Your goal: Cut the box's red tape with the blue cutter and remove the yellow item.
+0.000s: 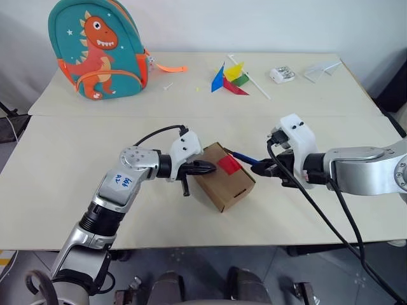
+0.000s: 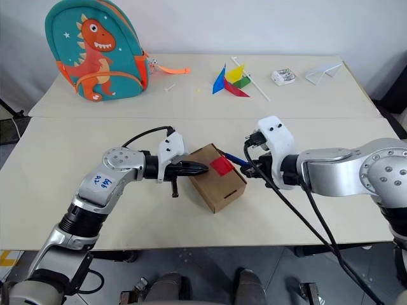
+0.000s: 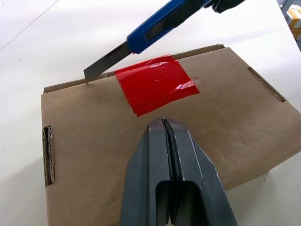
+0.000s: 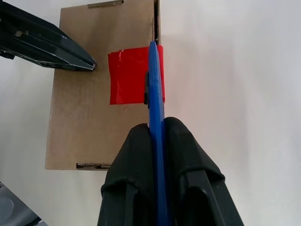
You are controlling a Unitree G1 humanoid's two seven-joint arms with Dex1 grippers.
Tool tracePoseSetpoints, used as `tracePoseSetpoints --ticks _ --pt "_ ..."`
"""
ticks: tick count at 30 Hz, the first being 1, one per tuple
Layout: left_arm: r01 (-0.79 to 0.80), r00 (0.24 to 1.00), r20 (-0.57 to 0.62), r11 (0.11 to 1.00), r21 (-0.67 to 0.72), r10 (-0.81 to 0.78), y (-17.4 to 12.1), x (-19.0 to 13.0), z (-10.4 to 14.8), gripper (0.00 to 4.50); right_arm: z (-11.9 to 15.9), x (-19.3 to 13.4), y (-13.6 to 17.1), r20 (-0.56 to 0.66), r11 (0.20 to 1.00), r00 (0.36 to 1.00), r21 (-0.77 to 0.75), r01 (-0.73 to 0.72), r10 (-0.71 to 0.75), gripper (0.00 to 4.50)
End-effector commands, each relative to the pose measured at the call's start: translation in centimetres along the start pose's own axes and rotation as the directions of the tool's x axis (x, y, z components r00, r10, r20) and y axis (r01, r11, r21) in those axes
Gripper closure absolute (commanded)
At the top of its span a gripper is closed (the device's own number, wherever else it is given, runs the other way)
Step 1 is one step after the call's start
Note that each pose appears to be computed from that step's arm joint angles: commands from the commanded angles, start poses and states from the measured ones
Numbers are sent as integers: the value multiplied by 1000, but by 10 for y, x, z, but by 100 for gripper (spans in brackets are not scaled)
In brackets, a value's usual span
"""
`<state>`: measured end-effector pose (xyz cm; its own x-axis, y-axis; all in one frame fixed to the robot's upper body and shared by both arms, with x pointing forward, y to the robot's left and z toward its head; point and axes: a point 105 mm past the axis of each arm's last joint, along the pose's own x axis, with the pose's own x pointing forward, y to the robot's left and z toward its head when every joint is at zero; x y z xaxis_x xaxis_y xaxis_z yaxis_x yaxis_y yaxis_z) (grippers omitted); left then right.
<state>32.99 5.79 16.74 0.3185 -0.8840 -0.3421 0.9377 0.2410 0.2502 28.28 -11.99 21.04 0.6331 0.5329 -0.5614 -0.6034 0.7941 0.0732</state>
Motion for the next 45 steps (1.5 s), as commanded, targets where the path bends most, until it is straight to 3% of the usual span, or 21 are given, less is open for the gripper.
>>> tracePoseSetpoints --ticks 1,21,45 --pt "14 999 -46 999 -38 -16 -4 1 -15 450 -1 -5 7 -1 999 1000 -30 -23 23 438" --pt "22 999 -47 999 -41 -24 -6 2 -16 450 -8 -15 -8 -14 999 999 -11 46 -46 438" --pt "26 999 -43 999 -40 -28 -6 4 -15 450 -8 -8 6 -23 999 999 -32 -25 24 438"
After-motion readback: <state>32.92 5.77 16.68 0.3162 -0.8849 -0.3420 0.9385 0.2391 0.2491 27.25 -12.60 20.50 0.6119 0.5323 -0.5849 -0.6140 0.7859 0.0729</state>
